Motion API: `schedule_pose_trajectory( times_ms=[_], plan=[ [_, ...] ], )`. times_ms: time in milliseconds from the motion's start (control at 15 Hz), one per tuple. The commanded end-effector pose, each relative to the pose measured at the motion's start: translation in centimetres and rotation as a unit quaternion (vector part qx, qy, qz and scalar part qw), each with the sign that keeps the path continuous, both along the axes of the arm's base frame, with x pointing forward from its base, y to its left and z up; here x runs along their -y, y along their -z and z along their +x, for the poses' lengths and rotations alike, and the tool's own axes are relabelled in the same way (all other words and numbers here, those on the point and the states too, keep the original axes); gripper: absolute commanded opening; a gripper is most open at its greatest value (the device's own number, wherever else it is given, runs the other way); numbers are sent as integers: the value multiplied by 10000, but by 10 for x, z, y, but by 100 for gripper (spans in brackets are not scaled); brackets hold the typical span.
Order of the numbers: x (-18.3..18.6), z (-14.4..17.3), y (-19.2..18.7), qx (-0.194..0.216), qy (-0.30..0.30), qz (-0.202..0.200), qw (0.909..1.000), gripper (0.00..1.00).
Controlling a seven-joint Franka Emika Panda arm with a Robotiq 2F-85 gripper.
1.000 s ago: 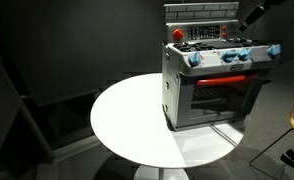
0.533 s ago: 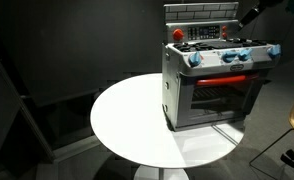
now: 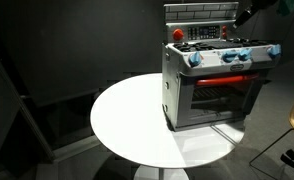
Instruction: Push the top right button on the toy stove
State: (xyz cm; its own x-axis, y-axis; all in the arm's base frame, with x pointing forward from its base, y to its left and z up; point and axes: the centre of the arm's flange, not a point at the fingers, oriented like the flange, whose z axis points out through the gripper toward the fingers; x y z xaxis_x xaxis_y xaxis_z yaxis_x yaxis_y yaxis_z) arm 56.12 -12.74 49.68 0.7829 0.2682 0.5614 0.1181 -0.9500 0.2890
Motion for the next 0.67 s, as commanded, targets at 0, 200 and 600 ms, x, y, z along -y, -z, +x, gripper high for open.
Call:
schedule_pose_trajectory(
  times_ms=[0, 200, 600],
  plan=[
    [-1, 8, -9, 115, 71, -68, 9999, 100],
    [0, 11, -11, 133, 126, -124, 9998, 100],
    [7, 12, -14, 166, 211, -172, 9995, 100]
  ],
)
